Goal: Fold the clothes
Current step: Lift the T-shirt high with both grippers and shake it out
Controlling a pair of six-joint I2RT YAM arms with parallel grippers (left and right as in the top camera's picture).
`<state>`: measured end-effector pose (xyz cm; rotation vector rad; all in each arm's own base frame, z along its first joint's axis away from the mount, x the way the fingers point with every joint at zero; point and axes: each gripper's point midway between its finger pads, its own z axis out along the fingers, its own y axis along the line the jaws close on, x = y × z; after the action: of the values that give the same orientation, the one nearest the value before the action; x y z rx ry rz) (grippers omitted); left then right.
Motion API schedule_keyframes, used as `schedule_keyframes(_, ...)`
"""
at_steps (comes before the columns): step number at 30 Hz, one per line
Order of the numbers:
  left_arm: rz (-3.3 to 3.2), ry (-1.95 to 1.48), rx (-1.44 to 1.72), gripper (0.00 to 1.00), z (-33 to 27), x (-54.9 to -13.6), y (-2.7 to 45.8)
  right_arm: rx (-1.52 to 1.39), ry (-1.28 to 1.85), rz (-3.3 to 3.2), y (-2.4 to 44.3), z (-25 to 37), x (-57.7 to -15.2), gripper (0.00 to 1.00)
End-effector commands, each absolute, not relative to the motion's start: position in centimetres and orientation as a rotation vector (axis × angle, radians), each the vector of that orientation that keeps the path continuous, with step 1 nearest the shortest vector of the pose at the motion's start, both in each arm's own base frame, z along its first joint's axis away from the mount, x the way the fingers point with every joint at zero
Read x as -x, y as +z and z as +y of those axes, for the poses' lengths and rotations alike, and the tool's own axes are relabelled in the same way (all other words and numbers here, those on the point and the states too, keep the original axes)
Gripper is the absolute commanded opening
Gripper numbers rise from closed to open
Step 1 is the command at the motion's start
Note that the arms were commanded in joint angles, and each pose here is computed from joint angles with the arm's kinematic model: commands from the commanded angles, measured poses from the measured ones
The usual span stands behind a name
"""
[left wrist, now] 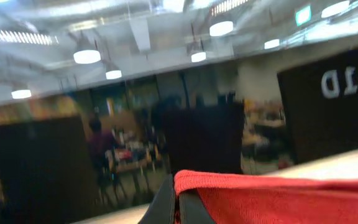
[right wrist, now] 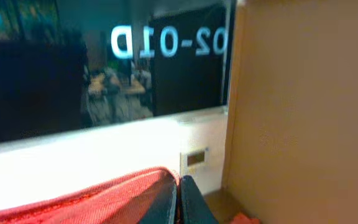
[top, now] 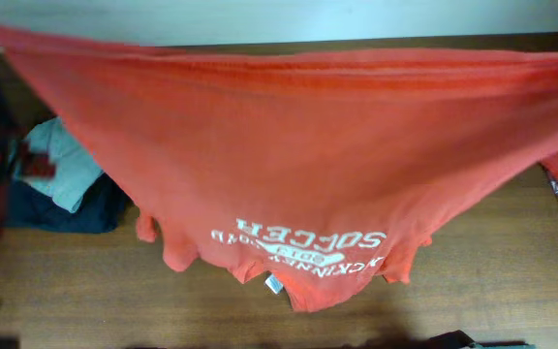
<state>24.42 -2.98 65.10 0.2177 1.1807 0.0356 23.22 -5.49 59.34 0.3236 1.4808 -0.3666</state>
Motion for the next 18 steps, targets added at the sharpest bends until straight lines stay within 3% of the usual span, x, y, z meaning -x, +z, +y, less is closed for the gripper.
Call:
schedule_keyframes(1, 1.272, 0.051, -0.199, 0.0, -2.6, -28.4, 63.1, -0.331, -0.451, 1.56, 57.5, -5.6, -26.3, 0.04)
schedule_keyframes(9, 1.52, 0.034, -0.22, 0.0, -3.1, -40.0, 55.0, -0.304, -0.589, 1.764, 50.9, -5.0, -36.1, 0.04)
schedule_keyframes(16, 1.679, 0.022, -0.233, 0.0, -3.6, -51.0, 45.8, -0.276, -0.564, 1.952, 41.5, -7.1, -46.9, 0.06)
schedule_keyframes(18, 1.684, 0.009, -0.207, 0.01, -3.7, -54.7, 43.0, -0.23, -0.471, 1.997, 37.9, -7.1, -51.0, 0.14)
